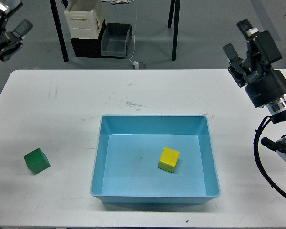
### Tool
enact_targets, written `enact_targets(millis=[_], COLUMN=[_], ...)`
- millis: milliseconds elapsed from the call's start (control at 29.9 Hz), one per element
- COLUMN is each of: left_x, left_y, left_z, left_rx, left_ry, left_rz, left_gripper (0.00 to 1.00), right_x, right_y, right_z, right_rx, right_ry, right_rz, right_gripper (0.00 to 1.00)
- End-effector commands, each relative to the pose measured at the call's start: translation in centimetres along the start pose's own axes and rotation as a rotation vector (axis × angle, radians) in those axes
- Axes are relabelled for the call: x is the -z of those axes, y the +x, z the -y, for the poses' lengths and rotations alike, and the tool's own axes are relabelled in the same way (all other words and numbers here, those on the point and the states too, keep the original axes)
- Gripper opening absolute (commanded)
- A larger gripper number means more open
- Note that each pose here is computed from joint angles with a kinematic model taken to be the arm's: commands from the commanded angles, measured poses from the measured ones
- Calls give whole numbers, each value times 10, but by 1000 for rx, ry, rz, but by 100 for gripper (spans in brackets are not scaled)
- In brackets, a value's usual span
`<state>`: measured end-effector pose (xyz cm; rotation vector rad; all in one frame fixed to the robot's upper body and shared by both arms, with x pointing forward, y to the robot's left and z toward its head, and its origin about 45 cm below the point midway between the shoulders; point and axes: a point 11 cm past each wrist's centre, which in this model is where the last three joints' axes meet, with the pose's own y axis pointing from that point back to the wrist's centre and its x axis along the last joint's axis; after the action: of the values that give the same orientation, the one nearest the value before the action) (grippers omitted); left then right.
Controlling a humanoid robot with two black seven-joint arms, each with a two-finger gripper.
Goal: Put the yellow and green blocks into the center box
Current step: 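Move the left gripper down to the green cube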
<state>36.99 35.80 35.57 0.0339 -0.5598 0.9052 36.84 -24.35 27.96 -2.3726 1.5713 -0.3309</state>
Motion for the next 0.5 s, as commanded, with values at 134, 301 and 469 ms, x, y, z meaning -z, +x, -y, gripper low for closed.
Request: enact_targets(millis=[134, 301, 469], left_x=[-23, -6, 18], left_y=[-13, -32, -56], left_z=[2, -10, -19], left_rx=[163, 442, 690], left_ry=[30, 241, 359], left_rz=[167, 513, 726], left_gripper=[100, 100, 100], right_x=[-32, -40, -49], right_y=[40, 49, 49], right_z=[-55, -72, -88], right_rx=[-241, -313, -342], right_ry=[-138, -148, -178], right_rz=[335, 467, 475], right_gripper=[100, 100, 100])
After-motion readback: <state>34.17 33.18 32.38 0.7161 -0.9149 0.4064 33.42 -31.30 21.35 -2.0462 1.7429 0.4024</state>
